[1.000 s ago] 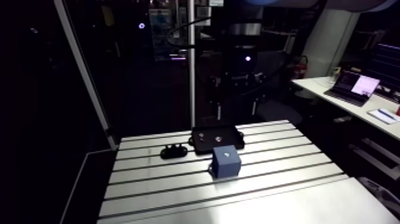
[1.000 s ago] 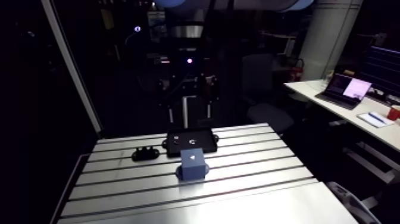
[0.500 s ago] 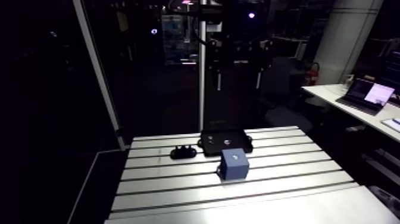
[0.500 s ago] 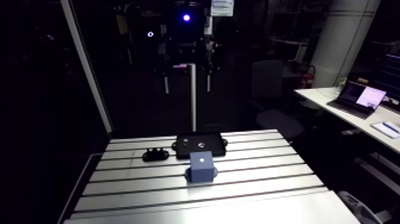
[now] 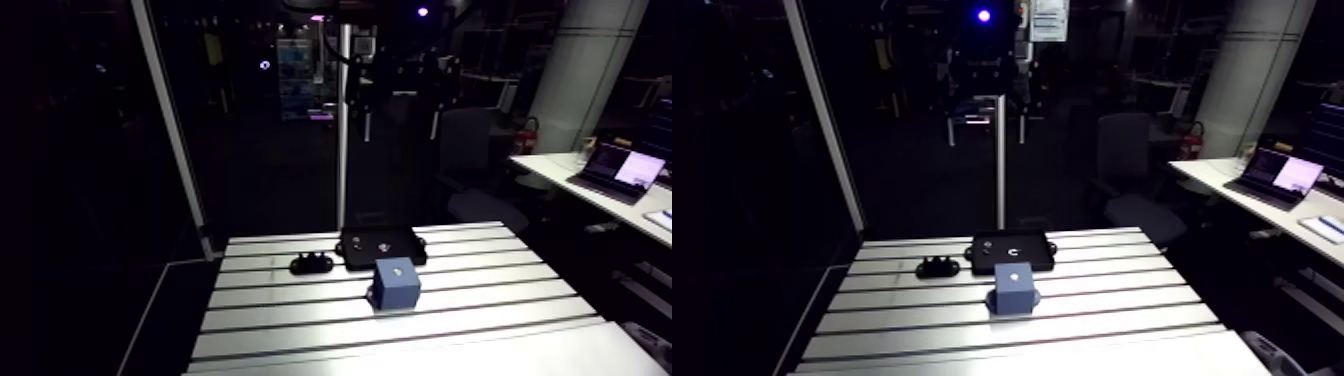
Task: Pick up the M10 bolt and insert it into the hex recess until seated.
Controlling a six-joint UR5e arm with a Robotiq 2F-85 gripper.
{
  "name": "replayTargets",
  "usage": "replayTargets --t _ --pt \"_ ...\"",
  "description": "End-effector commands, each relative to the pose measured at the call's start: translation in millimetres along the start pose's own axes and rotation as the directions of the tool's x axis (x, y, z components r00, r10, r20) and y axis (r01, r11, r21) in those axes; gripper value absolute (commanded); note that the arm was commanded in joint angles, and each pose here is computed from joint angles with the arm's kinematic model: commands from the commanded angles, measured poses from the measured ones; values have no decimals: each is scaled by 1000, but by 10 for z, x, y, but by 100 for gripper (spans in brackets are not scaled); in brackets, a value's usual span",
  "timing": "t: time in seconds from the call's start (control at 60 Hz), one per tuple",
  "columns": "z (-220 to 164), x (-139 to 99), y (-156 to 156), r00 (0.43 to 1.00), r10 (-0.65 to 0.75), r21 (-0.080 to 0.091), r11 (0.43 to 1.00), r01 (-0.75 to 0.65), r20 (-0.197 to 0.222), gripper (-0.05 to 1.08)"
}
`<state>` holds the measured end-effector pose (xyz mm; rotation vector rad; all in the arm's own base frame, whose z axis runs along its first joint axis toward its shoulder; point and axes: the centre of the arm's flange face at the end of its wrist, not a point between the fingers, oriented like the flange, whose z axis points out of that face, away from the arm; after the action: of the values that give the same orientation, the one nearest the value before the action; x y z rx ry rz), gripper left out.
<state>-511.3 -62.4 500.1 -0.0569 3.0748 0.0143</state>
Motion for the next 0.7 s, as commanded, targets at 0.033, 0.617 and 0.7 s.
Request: replayTargets --t 0.033,0.617,0.7 --pt "-23 -27 -13 1000 -2 -4 1000 2 -24 1" --pt "19 -19 -25 1000 -7 -4 1000 7 -17 1" --pt "26 -20 -33 1000 -9 -4 1000 8 -15 1"
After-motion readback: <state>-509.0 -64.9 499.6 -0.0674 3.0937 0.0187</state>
